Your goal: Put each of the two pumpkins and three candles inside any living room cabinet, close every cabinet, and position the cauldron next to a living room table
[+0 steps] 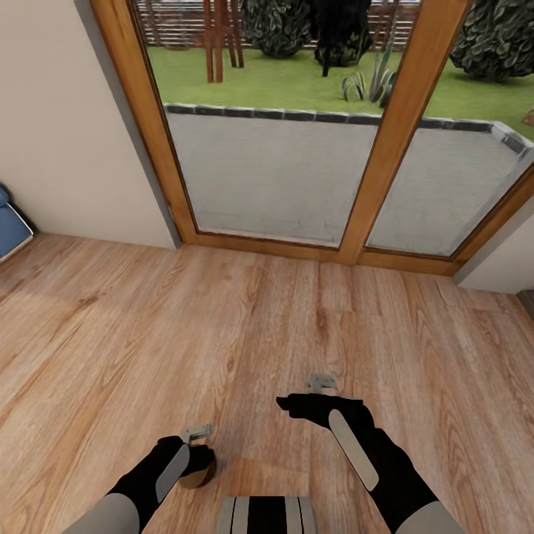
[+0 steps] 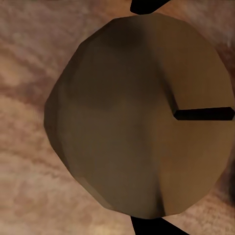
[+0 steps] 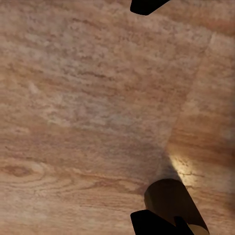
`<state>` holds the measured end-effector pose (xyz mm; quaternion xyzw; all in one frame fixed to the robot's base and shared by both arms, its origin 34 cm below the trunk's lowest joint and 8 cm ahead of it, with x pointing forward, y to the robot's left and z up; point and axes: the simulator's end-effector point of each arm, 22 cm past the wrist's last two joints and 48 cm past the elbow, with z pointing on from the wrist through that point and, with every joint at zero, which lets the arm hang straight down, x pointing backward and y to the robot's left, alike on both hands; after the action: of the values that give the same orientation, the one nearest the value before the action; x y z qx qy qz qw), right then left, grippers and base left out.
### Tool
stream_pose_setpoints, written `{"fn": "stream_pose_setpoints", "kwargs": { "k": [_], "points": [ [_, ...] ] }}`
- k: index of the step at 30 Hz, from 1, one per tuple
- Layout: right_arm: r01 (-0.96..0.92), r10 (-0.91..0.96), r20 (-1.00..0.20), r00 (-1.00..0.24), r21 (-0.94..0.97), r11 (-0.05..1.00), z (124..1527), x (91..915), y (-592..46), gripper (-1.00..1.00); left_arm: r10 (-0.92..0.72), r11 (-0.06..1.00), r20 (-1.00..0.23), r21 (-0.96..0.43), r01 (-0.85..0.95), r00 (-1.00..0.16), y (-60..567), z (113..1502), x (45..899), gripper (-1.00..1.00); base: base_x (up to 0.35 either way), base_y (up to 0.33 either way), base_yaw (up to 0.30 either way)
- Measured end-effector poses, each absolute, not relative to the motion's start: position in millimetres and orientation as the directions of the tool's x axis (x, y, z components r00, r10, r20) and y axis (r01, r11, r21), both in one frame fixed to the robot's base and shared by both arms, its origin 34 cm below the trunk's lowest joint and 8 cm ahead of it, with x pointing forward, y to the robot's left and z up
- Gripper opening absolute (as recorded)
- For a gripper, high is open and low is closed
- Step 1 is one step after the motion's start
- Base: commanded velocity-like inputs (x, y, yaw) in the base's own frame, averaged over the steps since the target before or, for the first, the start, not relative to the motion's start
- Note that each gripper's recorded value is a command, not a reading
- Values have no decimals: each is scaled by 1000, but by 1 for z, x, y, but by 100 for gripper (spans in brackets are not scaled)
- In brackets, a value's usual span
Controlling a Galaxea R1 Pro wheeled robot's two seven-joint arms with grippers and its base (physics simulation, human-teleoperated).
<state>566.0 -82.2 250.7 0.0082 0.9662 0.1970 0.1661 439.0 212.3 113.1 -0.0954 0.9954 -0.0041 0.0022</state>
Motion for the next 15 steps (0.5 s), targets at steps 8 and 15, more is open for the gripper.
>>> {"fn": "stream_pose_setpoints", "kwargs": {
  "k": [8,15],
  "points": [
    [-51,81,-321,-944,383,922,253,567,-82,100,-189,982,-7,-11,-189,-982,211,115,441,-100,0,0,0],
    [-62,81,-348,-934,381,922,267,573,-82,100,-188,982,-34,-15,-188,-982,211,126,451,-100,0,0,0]
  ]
}}
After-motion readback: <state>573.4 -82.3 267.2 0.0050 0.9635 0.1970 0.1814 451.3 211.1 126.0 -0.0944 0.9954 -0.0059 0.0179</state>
